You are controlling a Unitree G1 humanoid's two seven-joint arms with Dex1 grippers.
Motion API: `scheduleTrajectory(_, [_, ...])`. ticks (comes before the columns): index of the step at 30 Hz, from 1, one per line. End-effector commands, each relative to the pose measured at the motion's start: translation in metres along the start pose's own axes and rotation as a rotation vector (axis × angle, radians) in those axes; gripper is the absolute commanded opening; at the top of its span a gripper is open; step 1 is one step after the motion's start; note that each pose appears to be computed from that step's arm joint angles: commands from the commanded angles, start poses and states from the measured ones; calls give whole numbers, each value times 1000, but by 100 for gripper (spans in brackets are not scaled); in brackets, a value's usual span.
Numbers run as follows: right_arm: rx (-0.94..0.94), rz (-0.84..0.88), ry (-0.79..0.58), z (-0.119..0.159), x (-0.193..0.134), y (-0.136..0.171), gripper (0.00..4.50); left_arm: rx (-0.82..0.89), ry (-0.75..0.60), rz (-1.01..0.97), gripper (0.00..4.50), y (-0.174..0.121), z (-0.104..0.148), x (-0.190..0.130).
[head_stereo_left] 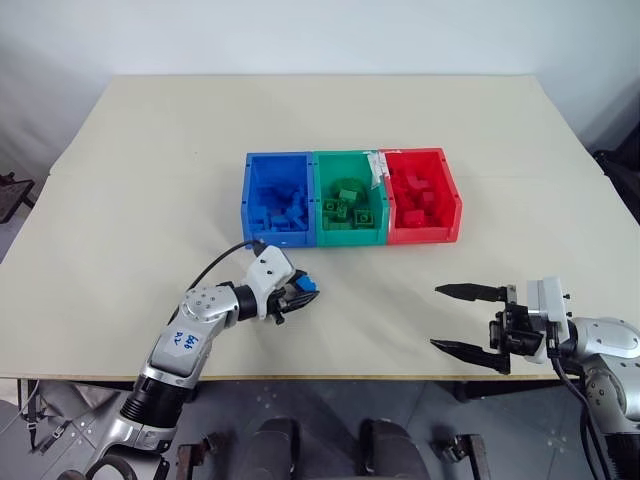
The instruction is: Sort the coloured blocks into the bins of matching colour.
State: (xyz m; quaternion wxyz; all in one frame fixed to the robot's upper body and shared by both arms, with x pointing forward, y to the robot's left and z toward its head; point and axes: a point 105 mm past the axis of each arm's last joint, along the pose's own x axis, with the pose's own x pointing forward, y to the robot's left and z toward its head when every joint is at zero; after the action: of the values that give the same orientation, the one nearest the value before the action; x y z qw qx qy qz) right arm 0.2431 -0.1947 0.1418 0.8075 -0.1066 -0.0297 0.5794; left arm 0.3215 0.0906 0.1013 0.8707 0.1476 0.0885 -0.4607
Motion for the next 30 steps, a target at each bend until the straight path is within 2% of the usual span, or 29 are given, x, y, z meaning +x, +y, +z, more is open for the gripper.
scheduleTrajectory(1, [-39, 5, -30, 11, 3, -2, 450, 19, -20, -20, 152, -5, 2, -6])
scheduleTrajectory(7, [-39, 15, -56, 15, 9, -5, 450, 38, -75, 38, 152, 8, 5, -28])
scheduleTrajectory(10, [-36, 1, -115, 24, 18, -8, 450, 50, -207, 122, 152, 24, 30, -49])
scheduleTrajectory(15, [-14, -79, -223, 41, 28, -18, 450, 51, -296, 286, 152, 60, 63, -59])
scheduleTrajectory(19, [0, -140, -275, 49, 31, -27, 450, 80, -309, 286, 152, 76, 85, -41])
scheduleTrajectory(23, [-7, -163, -277, 49, 32, -30, 450, 84, -270, 356, 152, 106, 94, -19])
scheduleTrajectory(26, [-21, -168, -281, 50, 31, -30, 450, 76, -268, 378, 152, 117, 99, -13])
scheduleTrajectory(28, [-25, -178, -286, 50, 29, -29, 450, 66, -275, 365, 224, 120, 100, -11])
scheduleTrajectory(30, [-27, -180, -287, 49, 30, -27, 450, 63, -274, 335, 277, 118, 98, -9])
